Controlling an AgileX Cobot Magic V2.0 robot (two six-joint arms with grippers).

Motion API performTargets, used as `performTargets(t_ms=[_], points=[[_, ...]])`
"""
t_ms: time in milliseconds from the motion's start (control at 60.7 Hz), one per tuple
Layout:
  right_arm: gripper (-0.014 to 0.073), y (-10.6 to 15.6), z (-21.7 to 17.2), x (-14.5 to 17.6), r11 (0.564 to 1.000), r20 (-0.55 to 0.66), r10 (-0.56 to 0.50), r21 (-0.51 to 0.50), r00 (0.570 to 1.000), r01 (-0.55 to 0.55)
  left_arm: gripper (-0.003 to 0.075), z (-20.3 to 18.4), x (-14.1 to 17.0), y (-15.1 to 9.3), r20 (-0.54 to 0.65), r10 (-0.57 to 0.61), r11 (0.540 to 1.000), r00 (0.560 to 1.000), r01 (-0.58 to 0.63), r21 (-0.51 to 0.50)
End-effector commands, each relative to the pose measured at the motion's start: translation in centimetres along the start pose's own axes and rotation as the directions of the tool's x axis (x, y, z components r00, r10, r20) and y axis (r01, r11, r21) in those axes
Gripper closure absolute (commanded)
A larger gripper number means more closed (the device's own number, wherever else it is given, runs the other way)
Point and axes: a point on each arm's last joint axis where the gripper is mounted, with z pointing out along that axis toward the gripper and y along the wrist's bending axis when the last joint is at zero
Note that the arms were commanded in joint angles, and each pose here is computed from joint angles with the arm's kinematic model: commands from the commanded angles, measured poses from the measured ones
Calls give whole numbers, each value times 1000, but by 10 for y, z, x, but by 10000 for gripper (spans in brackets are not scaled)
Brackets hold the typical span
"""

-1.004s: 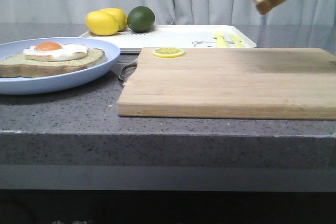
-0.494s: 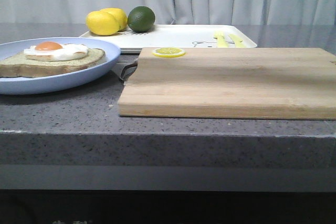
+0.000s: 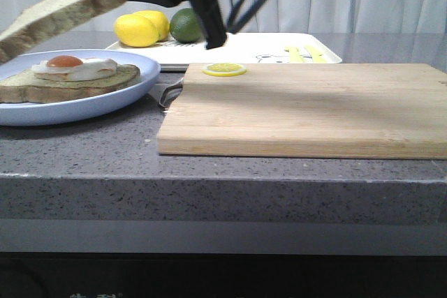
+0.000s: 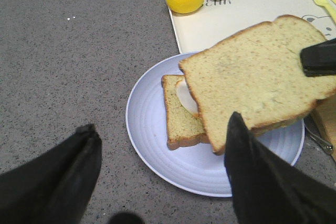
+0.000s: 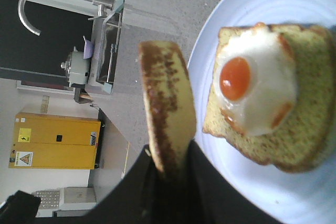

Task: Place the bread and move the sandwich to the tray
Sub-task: 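Carry the bread slice with the right gripper over the egg toast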

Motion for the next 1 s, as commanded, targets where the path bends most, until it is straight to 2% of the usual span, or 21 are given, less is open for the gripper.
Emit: performTargets(t_ms=[0, 329, 478, 741, 856, 988], points=[[486, 40, 1, -10, 984, 41, 100, -155, 994, -92, 229, -5, -16, -1, 101, -2, 1000, 995, 1, 9], [486, 30, 24, -19, 955, 85, 285, -113, 955, -275, 229, -5, -16, -1, 101, -2, 1000, 995, 1, 9], [486, 23, 31, -16, 943, 60, 322, -105, 945, -315, 230, -5, -16, -1, 103, -2, 1000, 995, 1, 9], [475, 17, 34, -17, 946, 85, 321, -83, 943, -315, 229, -5, -16, -1, 103, -2, 1000, 995, 1, 9], [388, 17, 34, -16, 956, 77, 290, -70, 954, -285, 229, -5, -16, -1, 103, -2, 1000, 995, 1, 9], [235, 15, 34, -15, 972, 66, 233, -43, 970, -231, 229, -5, -16, -1, 103, -2, 1000, 995, 1, 9]])
